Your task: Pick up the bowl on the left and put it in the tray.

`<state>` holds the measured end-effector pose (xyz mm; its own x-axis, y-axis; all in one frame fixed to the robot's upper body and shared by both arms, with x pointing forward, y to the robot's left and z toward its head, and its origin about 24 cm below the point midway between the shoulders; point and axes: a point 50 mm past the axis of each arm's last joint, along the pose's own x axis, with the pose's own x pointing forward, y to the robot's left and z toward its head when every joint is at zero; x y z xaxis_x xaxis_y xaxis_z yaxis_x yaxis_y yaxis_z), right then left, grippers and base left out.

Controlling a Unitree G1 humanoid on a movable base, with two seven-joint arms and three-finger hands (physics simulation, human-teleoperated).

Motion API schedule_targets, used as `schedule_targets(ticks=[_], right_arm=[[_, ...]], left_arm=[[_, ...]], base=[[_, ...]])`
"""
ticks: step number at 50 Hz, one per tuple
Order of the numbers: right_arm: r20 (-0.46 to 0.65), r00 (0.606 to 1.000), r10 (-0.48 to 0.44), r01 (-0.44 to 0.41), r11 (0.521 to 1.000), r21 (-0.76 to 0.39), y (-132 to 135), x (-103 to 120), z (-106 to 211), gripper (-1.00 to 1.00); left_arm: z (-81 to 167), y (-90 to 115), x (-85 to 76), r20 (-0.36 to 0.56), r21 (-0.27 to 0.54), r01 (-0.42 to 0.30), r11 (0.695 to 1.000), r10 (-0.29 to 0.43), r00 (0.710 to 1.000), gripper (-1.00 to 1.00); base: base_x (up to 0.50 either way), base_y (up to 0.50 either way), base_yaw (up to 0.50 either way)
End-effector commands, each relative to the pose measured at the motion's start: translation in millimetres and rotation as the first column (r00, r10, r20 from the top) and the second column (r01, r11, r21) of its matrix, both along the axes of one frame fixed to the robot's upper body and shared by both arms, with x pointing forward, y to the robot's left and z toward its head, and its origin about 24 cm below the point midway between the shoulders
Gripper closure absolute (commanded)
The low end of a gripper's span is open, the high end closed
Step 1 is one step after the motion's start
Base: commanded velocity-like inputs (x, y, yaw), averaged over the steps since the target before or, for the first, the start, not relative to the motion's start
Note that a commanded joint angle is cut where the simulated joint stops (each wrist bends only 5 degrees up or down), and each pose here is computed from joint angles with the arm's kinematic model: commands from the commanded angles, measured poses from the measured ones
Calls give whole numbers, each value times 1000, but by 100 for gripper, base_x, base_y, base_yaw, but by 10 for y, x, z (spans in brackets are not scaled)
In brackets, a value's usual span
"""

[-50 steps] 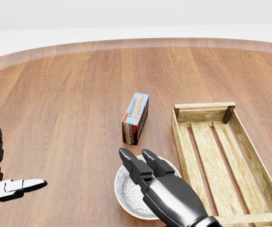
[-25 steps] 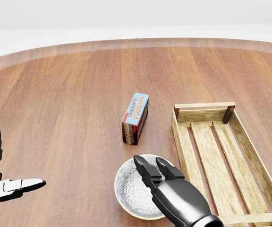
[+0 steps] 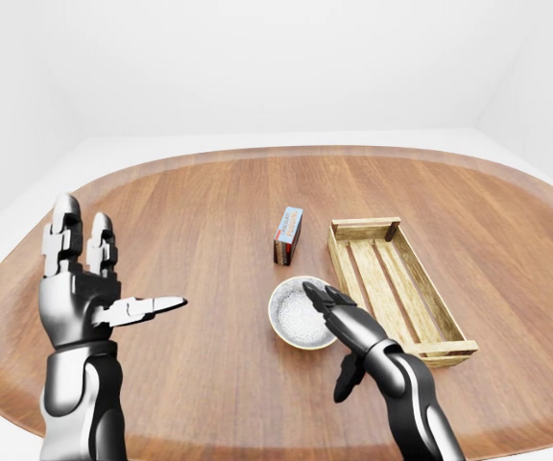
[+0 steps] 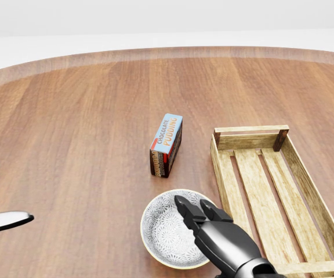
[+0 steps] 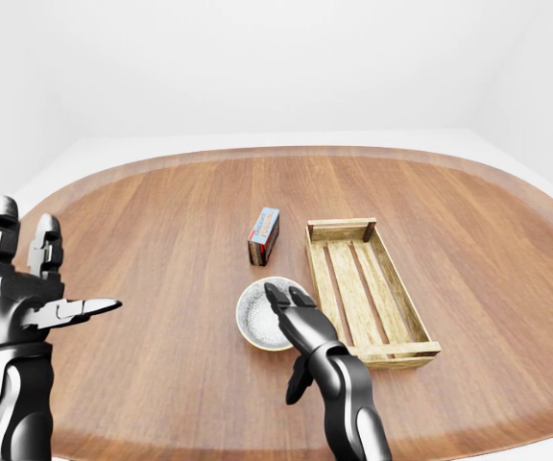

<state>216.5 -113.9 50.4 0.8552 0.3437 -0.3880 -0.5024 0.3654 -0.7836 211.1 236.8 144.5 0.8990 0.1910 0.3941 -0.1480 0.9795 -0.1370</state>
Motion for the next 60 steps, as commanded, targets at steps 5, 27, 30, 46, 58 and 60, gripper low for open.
schedule_targets(ticks=[5, 27, 30, 46, 58, 60], right_arm=[[-64, 998, -17, 17, 1000, 7, -29, 49, -160, -100], [-108, 994, -1, -3, 999, -33, 12, 140, -264, -100], [-119, 993, -12, 7, 999, -39, -19, 157, -295, -100], [-154, 988, -18, 4, 996, -88, -42, 192, -384, -100], [-170, 985, -6, -13, 994, -107, -3, 226, -406, -100], [-170, 985, 2, -22, 993, -115, 14, 233, -396, -100]], left_arm=[[114, -69, -62, 51, 24, -12, 1000, 11, 999, -100], [-200, -64, 55, -87, -6, 12, 1000, -12, 996, -100], [-183, -77, 63, -80, -7, 14, 1000, -15, 997, -100], [-193, -78, 49, -85, -3, 12, 1000, -12, 996, -100], [-208, -56, 68, -91, -9, 6, 1000, -6, 996, -100], [-169, -53, 46, -75, -5, 1, 1000, -1, 997, -100]], base=[[0, 0, 0], [0, 0, 0], [0, 0, 0], [0, 0, 0], [0, 0, 0], [0, 0, 0]])
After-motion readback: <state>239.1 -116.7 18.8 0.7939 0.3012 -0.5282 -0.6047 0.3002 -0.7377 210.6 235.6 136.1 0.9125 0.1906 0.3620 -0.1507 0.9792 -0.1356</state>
